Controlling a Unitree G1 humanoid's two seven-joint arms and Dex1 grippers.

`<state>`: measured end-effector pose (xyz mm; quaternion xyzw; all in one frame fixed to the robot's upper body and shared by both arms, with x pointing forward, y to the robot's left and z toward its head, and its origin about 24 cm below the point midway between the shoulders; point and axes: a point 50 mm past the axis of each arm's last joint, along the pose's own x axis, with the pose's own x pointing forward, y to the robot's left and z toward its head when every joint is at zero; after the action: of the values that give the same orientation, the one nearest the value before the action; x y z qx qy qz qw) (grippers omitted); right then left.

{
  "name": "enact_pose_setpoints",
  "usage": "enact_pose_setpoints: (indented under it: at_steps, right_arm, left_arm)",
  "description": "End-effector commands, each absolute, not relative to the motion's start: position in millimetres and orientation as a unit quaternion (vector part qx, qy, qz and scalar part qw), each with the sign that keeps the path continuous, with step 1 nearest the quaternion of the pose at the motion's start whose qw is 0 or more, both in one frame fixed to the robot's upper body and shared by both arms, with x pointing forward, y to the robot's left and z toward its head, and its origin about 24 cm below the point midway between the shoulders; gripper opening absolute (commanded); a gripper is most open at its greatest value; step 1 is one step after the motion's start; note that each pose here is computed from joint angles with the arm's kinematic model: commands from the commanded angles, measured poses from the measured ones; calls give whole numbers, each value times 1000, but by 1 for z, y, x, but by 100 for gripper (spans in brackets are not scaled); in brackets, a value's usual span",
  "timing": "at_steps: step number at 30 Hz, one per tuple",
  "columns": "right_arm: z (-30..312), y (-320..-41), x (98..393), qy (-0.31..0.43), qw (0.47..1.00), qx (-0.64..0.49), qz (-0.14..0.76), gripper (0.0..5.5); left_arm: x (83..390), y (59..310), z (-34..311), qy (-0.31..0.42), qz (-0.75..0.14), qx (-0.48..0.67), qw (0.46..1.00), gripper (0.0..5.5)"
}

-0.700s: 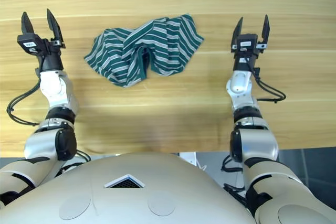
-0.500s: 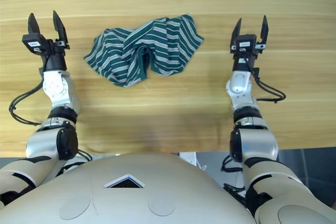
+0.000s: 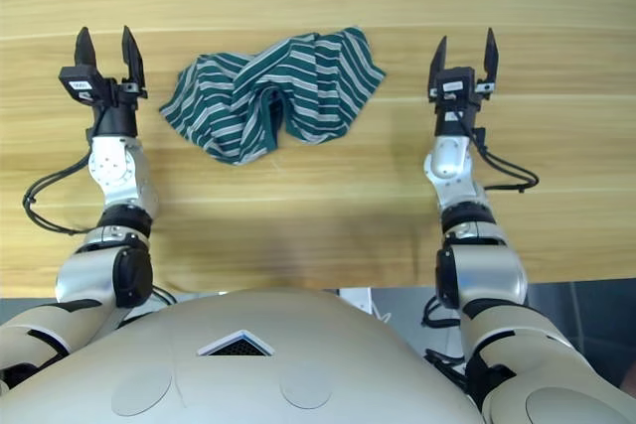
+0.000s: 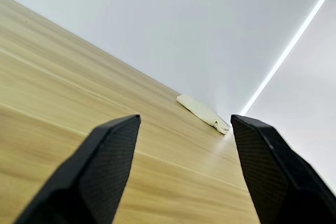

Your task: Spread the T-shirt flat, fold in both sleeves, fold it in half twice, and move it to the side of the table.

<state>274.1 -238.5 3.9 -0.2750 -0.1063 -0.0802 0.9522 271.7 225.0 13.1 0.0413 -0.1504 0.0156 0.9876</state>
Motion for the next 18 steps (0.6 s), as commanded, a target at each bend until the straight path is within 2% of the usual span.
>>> enact_pose_setpoints:
  at_steps: [1, 8, 11, 13, 18]
  right_arm:
    - [8, -237, 270, -132, 950, -270, -81, 319]
    - [3, -237, 272, -109, 949, -289, -68, 319]
    - [2, -237, 270, -108, 948, -293, -69, 317]
    - [2, -237, 270, -109, 948, -292, -69, 316]
    - [2, -237, 268, -113, 947, -292, -69, 316]
  left_arm:
    - [267, 220, 11, -146, -5, 68, 987, 313]
    - [265, 239, 15, -151, 83, 125, 977, 313]
    - [267, 237, 12, -141, 76, 116, 980, 321]
    - [266, 236, 12, -142, 79, 115, 980, 354]
    - [267, 237, 14, -149, 83, 115, 979, 354]
